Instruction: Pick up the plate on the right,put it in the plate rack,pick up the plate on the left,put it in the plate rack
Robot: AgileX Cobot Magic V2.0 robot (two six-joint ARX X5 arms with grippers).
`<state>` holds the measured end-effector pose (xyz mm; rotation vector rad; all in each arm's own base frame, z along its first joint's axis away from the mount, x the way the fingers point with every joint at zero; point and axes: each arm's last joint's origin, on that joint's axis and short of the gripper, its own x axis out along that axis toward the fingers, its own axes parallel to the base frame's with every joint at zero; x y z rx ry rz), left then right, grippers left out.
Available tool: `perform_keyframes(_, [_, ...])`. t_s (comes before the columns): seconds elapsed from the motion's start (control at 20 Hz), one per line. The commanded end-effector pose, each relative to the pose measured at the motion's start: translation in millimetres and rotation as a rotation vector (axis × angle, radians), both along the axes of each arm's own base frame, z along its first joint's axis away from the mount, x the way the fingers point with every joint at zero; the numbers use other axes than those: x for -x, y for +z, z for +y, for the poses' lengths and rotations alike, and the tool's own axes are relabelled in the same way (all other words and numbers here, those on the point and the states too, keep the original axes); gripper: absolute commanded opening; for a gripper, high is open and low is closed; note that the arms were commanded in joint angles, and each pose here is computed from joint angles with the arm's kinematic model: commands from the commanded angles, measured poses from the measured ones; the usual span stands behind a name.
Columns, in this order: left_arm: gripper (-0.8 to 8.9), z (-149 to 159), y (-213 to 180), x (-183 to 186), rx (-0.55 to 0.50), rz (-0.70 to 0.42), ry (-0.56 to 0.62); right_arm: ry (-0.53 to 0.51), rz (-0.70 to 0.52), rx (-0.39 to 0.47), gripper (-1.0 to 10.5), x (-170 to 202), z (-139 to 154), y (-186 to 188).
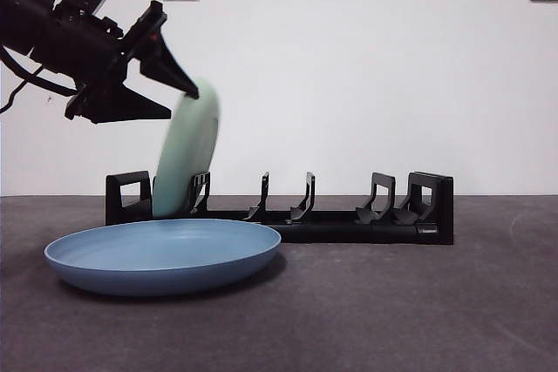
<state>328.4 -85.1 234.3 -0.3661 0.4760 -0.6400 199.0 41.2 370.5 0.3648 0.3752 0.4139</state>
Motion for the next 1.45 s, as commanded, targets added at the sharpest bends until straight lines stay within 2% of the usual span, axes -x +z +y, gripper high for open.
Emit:
perform_keyframes(0.05, [4.41, -4, 4, 4, -0.028, -0.049, -0.057, 0.027, 0.047, 0.015, 5.0, -4, 5, -6])
perform_keyframes(0.2, [4.41, -6, 17, 12, -0.046, -0.102, -0.089, 0.08, 0.113, 0.026, 5.0, -9, 16, -16])
perform_keyframes(0.5, [4.41, -7, 63, 49, -0.166, -0.31, -0.146, 0.243, 0.259, 0.033, 5.0, -26, 44, -41])
perform_keyframes(0.85, [4.37, -2, 105, 116, -0.396, -0.481, -0.163, 0.35, 0.446, 0.095, 5.0, -52, 81, -88])
perform_keyframes(0.95, [4.36, 1, 114, 142, -0.51, -0.527, -0.144, 0.385, 0.521, 0.131, 4.4, -63, 96, -113])
perform_keyframes(1.05, [4.36, 2, 118, 165, -0.615, -0.551, -0.136, 0.41, 0.567, 0.15, 3.7, -74, 111, -137])
perform_keyframes(1.2, [4.36, 0, 116, 186, -0.726, -0.534, -0.145, 0.419, 0.638, 0.156, 3.7, -87, 127, -171])
perform_keyframes(1.35, [4.36, -9, 113, 197, -0.788, -0.525, -0.182, 0.486, 0.707, 0.124, 3.7, -94, 142, -203])
perform_keyframes(1.45, [4.36, -15, 112, 201, -0.792, -0.537, -0.208, 0.489, 0.726, 0.112, 3.6, -97, 150, -217])
